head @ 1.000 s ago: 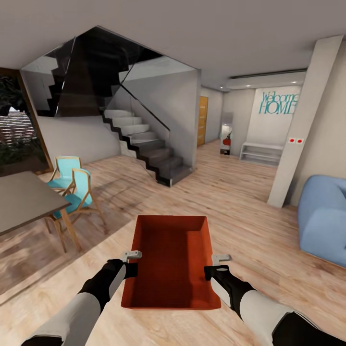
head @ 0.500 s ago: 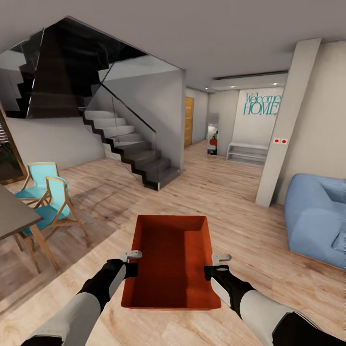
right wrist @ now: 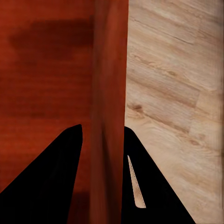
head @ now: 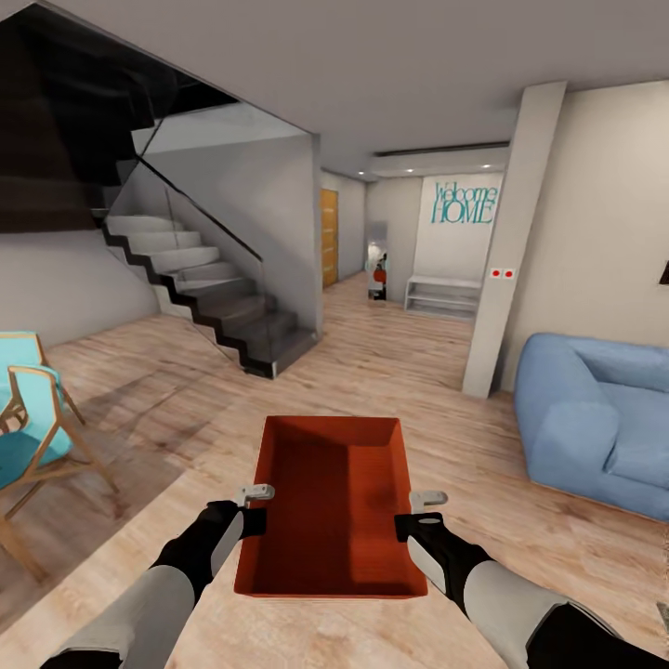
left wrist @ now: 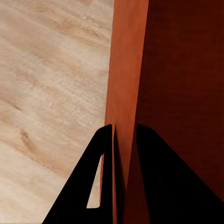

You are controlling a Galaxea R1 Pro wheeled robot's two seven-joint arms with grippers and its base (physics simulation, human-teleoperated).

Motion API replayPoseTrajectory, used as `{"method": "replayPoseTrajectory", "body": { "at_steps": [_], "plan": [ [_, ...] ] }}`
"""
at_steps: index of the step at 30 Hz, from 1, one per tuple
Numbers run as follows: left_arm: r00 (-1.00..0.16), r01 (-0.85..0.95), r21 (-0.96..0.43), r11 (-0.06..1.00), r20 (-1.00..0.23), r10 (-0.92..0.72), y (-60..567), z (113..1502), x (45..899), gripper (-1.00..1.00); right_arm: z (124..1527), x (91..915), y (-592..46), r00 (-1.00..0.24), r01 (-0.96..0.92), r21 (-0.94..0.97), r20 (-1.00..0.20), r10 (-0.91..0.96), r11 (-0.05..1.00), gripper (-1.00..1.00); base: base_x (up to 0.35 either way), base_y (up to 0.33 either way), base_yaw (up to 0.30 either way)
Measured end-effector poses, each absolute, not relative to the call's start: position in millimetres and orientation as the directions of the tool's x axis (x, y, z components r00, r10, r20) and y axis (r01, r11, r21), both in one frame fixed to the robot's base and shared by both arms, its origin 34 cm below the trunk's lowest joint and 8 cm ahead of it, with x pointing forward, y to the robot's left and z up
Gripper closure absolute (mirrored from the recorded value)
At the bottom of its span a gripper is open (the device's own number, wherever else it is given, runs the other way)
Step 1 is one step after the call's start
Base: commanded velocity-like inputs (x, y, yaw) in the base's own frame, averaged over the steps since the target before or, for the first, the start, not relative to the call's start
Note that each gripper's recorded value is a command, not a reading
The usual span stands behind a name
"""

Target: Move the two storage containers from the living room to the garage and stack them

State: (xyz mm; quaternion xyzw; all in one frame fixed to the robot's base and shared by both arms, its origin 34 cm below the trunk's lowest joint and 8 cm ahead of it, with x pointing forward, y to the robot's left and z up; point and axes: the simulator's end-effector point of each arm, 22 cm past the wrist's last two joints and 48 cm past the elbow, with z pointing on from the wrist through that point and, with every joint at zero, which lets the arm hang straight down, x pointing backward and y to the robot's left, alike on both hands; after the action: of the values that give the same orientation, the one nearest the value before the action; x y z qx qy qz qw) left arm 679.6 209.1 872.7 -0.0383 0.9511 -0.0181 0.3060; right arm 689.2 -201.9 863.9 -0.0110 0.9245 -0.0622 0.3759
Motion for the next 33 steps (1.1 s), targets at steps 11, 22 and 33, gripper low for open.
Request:
{"method": "replayPoseTrajectory", "body": {
  "at_steps": [11,22,33],
  "plan": [
    [-0.810,-0.062,-0.058,0.996,-0.580,-0.084,209.3,872.7,679.3,1.00,864.0,688.9,-201.7,-0.717,0.026,-0.123,-0.693,-0.067,0.992,1.00,0.321,0.000,-0.056],
    [-0.812,-0.062,-0.058,0.996,-0.578,-0.084,209.2,871.7,678.5,1.00,863.0,688.0,-201.7,-0.719,0.026,-0.123,-0.691,-0.067,0.992,1.00,0.321,0.000,0.000],
    [-0.813,-0.062,-0.057,0.996,-0.577,-0.084,209.3,871.1,678.0,1.00,862.4,687.5,-201.7,-0.721,0.026,-0.124,-0.690,-0.067,0.992,1.00,0.321,0.000,0.000]
  ]
}}
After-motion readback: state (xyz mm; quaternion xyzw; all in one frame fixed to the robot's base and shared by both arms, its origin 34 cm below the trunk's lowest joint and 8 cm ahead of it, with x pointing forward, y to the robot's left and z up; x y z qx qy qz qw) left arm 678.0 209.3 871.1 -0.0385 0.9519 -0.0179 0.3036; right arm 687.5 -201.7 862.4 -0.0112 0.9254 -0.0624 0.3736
